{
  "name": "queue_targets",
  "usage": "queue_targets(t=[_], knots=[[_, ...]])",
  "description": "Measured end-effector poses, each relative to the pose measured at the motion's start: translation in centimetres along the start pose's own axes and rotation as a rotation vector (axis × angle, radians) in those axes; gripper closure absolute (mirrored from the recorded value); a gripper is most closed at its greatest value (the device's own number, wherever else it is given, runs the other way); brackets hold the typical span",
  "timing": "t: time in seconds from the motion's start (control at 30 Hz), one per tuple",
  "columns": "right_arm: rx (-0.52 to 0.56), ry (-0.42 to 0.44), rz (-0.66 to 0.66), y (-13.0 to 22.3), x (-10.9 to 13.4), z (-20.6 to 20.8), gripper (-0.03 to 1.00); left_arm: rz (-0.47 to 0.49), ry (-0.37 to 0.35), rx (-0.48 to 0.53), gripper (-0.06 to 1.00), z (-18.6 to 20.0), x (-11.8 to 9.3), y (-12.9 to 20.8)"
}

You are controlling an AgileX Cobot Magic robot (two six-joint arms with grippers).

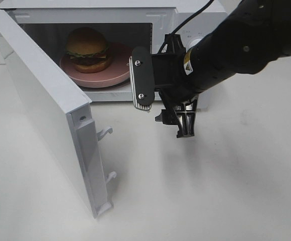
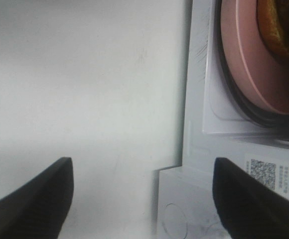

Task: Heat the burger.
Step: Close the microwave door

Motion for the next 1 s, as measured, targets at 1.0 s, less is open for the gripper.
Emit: queue_targets(t=[1.0], knots=[[-0.014,0.013,-0.886,3.8,5.6,6.8,0.22,0.0,0.0,0.0,-0.05,0.0,0.0,0.0]])
Point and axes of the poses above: a point on each arm's last joint axis where the gripper is mounted, z pointing back along that axis away from the gripper, x along the wrist's bending axis when the last joint is at zero, y = z × x, the point moved 2 cm from there along -z, pointing out along that axis toward the gripper, and after that the axes turned 2 degrees about z, right-handed, at the moved point
